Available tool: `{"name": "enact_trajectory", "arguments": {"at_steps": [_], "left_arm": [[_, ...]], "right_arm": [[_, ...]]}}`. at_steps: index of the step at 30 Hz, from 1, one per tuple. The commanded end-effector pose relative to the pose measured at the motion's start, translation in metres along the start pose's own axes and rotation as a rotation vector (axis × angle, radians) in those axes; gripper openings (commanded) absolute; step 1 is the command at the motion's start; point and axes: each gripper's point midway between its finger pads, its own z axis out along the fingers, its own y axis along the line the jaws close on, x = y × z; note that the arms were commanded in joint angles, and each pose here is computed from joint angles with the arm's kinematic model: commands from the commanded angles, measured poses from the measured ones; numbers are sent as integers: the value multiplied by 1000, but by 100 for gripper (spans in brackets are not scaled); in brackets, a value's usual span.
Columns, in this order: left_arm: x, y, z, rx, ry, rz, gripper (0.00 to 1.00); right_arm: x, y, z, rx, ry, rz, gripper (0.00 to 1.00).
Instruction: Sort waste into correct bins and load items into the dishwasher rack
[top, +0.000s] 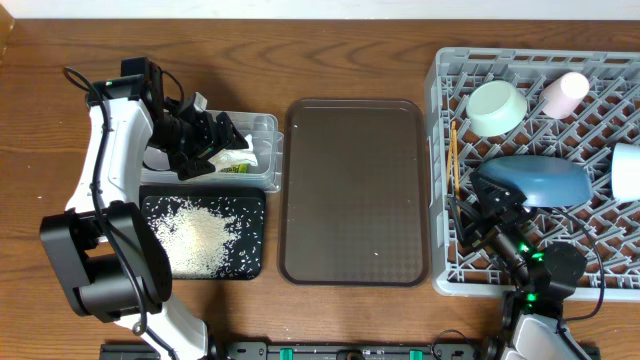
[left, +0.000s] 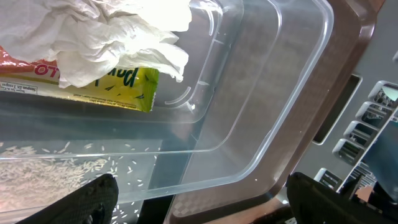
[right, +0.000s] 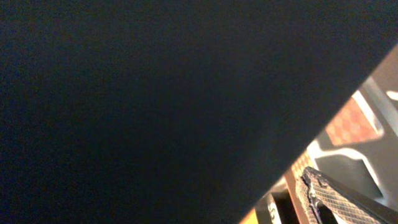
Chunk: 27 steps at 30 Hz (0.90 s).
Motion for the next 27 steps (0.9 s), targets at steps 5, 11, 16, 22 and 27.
{"name": "enact_trajectory", "arguments": {"at_steps": [5, 11, 16, 22, 27], "left_arm": [[-3, -2, -8, -8, -24, -2, 89], [-3, -2, -8, -8, -24, -2, 89], [-3, -2, -8, -8, -24, -2, 89], [-3, -2, -8, -8, -24, -2, 89], [-3, -2, -8, -8, -24, -2, 89]], "right_arm": [[18, -18, -2, 71, 105, 76, 99], [35, -23, -5, 105, 201, 167, 99], [38, -20, -5, 102, 217, 202, 99], [26, 7, -8, -4, 171, 76, 99], [11, 31, -19, -86, 117, 30, 99]]}}
